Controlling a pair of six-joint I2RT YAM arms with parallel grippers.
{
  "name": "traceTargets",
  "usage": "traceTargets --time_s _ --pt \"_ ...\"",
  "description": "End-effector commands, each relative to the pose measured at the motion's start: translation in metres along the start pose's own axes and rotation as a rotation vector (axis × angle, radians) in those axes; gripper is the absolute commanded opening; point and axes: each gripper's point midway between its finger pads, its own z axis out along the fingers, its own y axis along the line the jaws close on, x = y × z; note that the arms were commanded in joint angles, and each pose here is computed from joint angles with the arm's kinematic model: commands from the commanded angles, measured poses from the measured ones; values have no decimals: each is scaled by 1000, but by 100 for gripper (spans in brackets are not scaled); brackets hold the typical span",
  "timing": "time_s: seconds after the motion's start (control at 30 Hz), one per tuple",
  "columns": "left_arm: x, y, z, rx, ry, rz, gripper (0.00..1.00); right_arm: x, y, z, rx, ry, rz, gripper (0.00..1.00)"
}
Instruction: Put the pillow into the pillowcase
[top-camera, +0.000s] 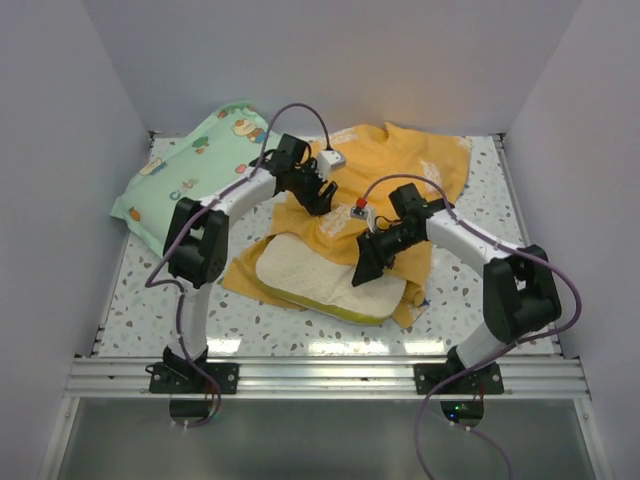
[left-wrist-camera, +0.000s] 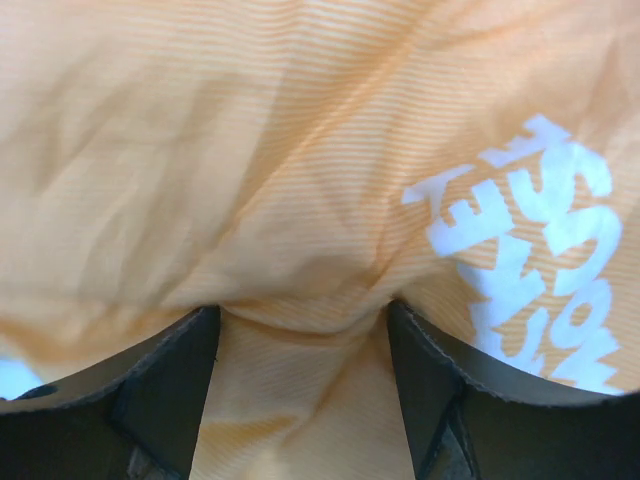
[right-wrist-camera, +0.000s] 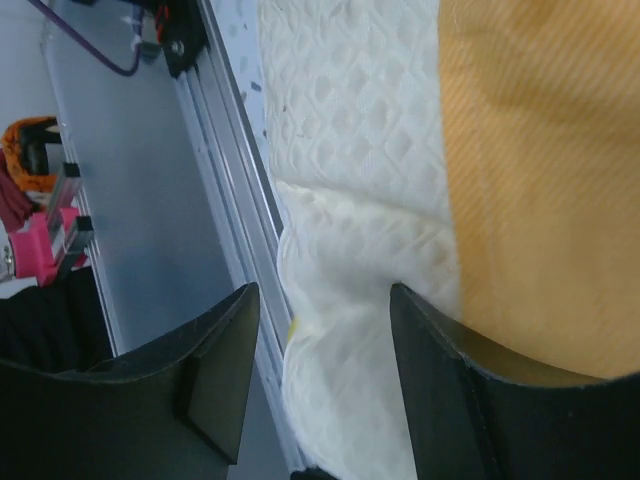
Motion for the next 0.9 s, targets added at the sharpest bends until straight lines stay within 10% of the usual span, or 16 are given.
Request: traceTargets --time_s 0.0,0.23,0.5,0.77,0.87 --pt "-71 14 -66 -55 -250 26 73 -53 29 -33 -50 -158 -24 59" --pt "-43 -96 -149 66 -249 338 100 8 -51 -156 434 -155 214 78" --pt "56 -253 -75 240 -33 764 100 78 -84 -144 449 92 448 80" --pt "48 -274 -1 164 -1 820 99 61 -130 -113 363 10 560 77" --pt "47 -250 30 119 39 696 55 47 -133 -120 397 -53 527 81"
